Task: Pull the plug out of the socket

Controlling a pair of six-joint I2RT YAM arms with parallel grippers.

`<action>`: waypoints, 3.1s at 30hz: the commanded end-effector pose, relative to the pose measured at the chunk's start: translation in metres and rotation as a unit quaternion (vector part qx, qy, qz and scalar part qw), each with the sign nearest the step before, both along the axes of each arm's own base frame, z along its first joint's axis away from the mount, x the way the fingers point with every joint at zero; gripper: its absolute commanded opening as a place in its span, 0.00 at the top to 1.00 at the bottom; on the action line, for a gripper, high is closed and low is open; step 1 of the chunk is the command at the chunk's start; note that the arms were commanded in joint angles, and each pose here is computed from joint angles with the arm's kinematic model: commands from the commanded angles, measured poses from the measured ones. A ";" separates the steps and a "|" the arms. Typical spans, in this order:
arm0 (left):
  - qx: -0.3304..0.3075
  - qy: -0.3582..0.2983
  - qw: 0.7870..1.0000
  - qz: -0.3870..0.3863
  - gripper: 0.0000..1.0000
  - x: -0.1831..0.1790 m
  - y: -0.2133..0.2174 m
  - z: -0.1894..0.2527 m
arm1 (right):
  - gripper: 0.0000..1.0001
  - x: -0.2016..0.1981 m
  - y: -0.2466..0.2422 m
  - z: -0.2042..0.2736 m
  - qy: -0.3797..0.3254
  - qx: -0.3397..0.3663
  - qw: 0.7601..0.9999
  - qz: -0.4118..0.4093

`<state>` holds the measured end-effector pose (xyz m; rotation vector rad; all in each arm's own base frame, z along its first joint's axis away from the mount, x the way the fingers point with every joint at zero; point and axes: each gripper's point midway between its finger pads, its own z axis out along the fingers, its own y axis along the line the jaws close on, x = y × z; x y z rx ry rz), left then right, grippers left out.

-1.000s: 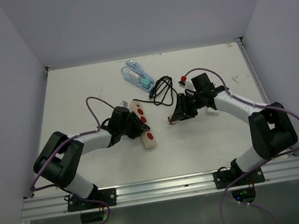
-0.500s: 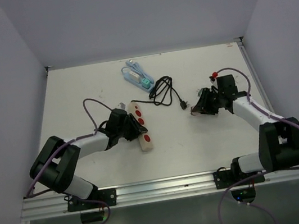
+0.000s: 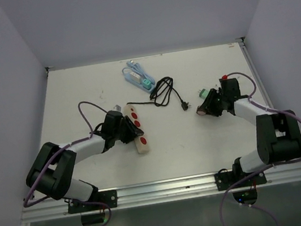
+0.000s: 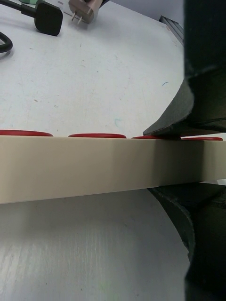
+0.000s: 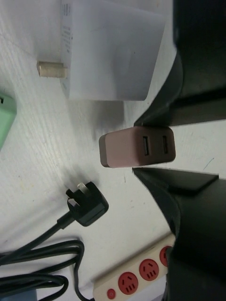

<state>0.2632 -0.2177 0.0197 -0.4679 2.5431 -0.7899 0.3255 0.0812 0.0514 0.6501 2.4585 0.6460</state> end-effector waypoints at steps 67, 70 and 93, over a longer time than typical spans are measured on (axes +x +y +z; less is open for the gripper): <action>0.043 -0.019 0.960 0.276 0.07 0.140 0.267 0.067 | 0.11 -0.040 0.020 0.109 -0.133 -0.021 0.988 0.082; 0.046 -0.031 0.959 0.279 0.01 0.126 0.264 0.088 | 0.10 -0.039 0.032 0.113 -0.143 -0.041 0.983 0.108; 0.186 -0.219 0.947 0.143 0.00 0.017 0.211 0.140 | 0.01 0.115 0.189 0.120 -0.266 -0.214 0.881 0.327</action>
